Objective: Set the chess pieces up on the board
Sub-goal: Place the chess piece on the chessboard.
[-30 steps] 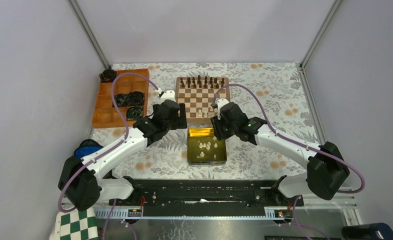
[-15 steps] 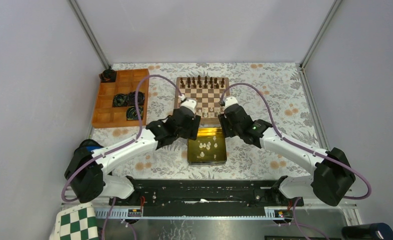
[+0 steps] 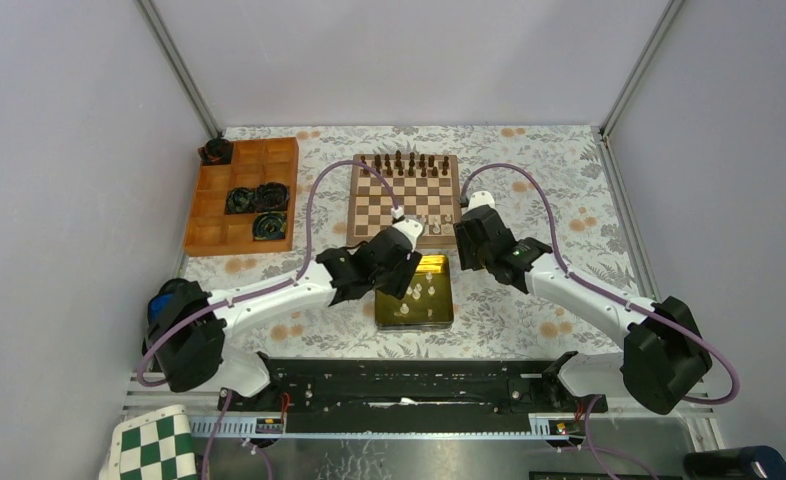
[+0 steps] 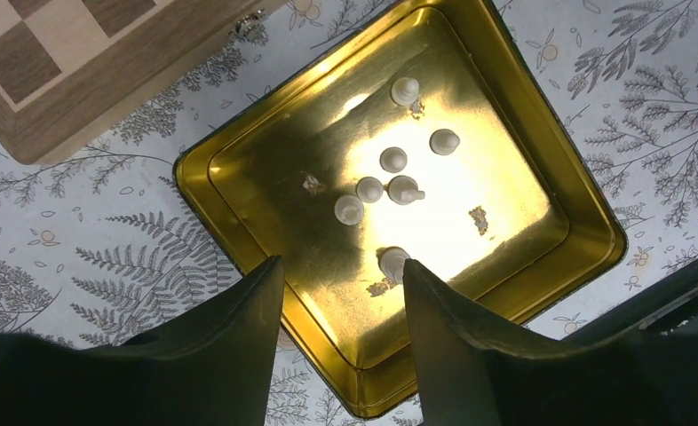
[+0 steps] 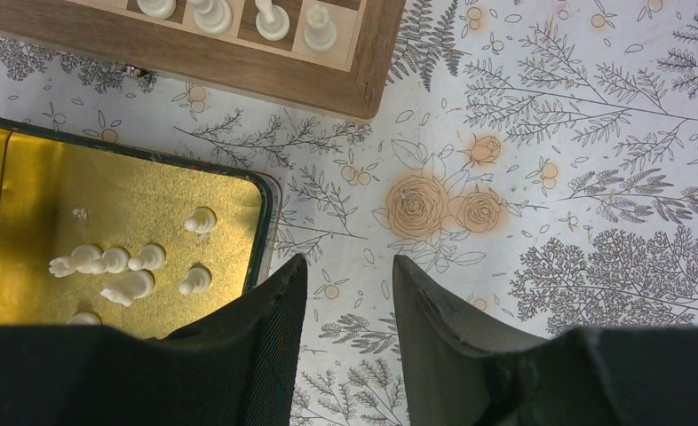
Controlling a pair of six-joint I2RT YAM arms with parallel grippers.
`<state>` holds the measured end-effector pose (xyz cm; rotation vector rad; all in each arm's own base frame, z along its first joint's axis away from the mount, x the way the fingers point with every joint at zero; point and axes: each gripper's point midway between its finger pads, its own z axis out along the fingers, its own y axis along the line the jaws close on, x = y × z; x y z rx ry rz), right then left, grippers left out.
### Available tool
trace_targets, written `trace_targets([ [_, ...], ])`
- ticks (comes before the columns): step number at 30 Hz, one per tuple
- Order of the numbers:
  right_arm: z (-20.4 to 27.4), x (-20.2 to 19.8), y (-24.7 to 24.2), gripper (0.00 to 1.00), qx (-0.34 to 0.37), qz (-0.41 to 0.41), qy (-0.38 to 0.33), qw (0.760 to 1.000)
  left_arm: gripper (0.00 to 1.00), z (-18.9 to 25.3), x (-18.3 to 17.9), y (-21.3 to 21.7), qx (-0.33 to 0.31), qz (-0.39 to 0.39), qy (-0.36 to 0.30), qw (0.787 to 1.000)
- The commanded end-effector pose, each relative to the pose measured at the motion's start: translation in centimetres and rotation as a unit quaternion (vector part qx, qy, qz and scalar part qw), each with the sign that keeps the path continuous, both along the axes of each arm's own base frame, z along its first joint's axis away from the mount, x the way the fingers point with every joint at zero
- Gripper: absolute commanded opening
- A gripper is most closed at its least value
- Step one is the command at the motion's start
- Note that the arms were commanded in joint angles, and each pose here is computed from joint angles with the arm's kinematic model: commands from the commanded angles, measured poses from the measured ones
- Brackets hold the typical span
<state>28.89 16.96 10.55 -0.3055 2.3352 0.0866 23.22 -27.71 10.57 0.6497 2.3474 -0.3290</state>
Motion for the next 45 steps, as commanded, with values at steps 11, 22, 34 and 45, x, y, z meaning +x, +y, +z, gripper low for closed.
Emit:
trace_targets([
  [11,1.7,1.1,0.0,0.47,0.022,-0.016,-0.034,0.999,0.49,-2.5,-0.6,-1.6,0.031,-0.053,0.019,0.998],
  [22,1.5,1.2,0.0,0.47,0.020,-0.014,-0.034,0.999,0.46,-4.2,0.1,-2.7,0.039,-0.058,0.022,0.997],
  [34,1.3,1.3,-0.3,0.47,0.014,-0.010,-0.033,0.999,0.45,-5.8,0.9,-2.9,0.053,-0.046,0.020,0.997],
  [45,1.3,1.6,-0.3,0.47,0.014,-0.004,-0.033,0.999,0.45,-6.3,1.8,-2.8,0.065,-0.031,0.008,0.997],
])
